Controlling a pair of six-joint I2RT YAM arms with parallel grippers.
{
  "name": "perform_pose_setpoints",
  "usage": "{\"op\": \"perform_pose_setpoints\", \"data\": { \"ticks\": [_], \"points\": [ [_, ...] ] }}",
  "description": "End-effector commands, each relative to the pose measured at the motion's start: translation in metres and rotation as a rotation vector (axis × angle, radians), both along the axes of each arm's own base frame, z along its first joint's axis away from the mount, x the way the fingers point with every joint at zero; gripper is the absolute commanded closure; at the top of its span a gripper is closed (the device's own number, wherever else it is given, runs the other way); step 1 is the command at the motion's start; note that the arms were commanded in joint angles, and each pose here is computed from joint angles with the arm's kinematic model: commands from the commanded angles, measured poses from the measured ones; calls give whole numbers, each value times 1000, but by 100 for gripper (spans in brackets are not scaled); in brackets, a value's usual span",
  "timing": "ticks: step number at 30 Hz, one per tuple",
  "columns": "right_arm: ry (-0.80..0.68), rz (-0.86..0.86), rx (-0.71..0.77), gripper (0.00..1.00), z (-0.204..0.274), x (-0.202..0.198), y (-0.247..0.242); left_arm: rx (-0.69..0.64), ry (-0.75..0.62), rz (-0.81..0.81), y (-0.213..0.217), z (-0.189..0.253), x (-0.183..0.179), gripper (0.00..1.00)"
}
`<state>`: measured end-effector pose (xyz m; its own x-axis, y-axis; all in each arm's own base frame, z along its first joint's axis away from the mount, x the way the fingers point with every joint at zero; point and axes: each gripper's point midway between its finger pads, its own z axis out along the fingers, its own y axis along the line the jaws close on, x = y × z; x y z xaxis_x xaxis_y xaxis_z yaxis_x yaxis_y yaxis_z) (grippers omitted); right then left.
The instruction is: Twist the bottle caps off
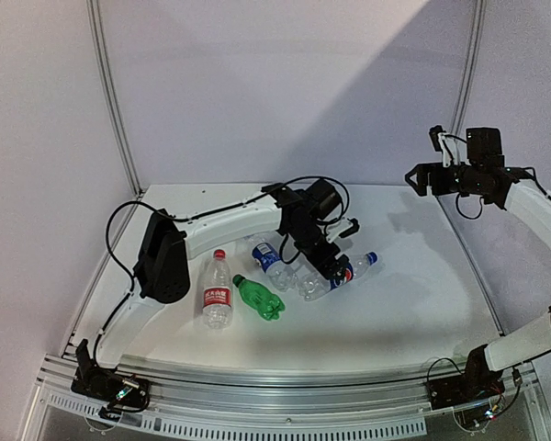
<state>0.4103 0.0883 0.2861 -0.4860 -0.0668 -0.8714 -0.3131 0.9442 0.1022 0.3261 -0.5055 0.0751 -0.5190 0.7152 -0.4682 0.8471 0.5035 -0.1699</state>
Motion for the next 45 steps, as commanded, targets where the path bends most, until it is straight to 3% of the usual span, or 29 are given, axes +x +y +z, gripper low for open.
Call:
{"op": "perform_pose_setpoints", "data": {
  "ticks": [1,12,19,23,29,36,39,43,45],
  "points": [
    [6,36,-6,1,1,-3,3,108,95,-38,17,-33,-24,5],
    [25,60,-2,1,-6,-2,7,183,38,-18,20,-54,-16,9],
    [50,101,16,2,-11,-4,14,182,66,-40,13,-64,-23,28],
    [51,119,25,3,-9,-7,17,157,24,-50,7,-49,-25,35],
    [20,235,67,4,6,-24,32,-51,-145,-71,-10,19,-31,48],
    [-3,350,135,3,35,-54,48,-315,-386,-37,18,71,-48,49],
    [65,420,217,4,40,-66,60,-327,-481,-4,38,77,-51,48],
    [354,542,354,12,14,-86,85,-347,-647,38,70,73,-54,47],
    [454,596,317,15,-11,-95,96,-354,-692,49,84,66,-58,47]
  ]
}}
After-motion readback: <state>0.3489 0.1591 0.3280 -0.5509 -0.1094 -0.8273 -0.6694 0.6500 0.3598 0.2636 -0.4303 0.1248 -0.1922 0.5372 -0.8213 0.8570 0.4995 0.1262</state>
